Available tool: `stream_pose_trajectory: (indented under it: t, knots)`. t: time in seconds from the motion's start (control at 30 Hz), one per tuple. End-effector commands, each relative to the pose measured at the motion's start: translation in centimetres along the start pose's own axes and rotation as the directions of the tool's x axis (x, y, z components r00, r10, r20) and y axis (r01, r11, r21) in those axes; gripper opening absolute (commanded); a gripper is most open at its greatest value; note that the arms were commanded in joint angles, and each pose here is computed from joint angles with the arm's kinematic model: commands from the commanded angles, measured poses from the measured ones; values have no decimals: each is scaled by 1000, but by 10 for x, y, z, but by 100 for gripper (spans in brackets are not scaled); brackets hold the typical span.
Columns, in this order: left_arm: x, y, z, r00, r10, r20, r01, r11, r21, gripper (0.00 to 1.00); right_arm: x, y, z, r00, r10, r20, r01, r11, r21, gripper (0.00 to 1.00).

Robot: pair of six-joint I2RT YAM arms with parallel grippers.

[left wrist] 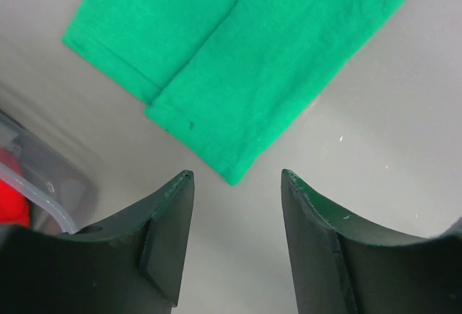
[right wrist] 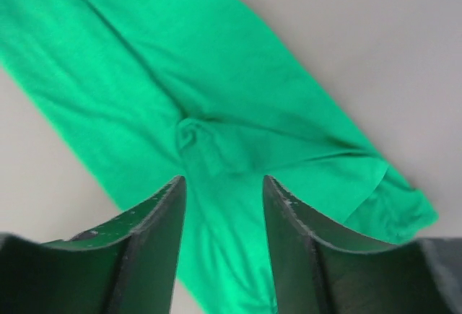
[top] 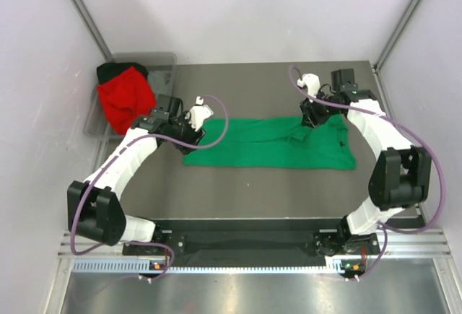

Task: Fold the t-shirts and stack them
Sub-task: Fold the tshirt

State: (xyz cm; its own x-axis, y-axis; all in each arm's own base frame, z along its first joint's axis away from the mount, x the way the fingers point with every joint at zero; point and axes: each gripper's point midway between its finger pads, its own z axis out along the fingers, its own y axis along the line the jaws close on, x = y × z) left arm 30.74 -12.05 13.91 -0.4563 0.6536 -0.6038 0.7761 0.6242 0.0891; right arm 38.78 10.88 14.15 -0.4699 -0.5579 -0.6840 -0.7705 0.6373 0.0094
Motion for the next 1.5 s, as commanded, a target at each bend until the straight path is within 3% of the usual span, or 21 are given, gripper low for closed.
stream_pose_trajectory:
  t: [0.0,0.17,0.83,1.03,1.27,1.37,1.47]
  knots:
    - [6,-6,-4,998,31,-46,-29,999,40,56,9,23,-4,1000,-3,-18,2,999,-36,46]
    - [6,-12,4,998,-52,-32,54,997,55,52,56,40,27,984,30,-178,-54,990,-131,31]
    - [20,-27,16,990,-137,-27,139,987,75,50,84,20,82,965,45,-257,-70,993,-92,29]
    - [24,-28,17,989,-143,-33,145,987,69,50,65,7,86,972,43,-232,-63,995,-81,29]
    - [29,-29,17,988,-147,-47,150,986,66,50,-2,-26,86,990,-7,-144,2,999,-39,31]
    - [28,-27,16,988,-147,-47,149,987,53,50,-34,-26,84,997,-11,-83,7,999,-44,32]
    - [31,-21,12,991,-115,-61,116,993,15,52,-36,-9,79,995,-42,-94,37,998,-55,32]
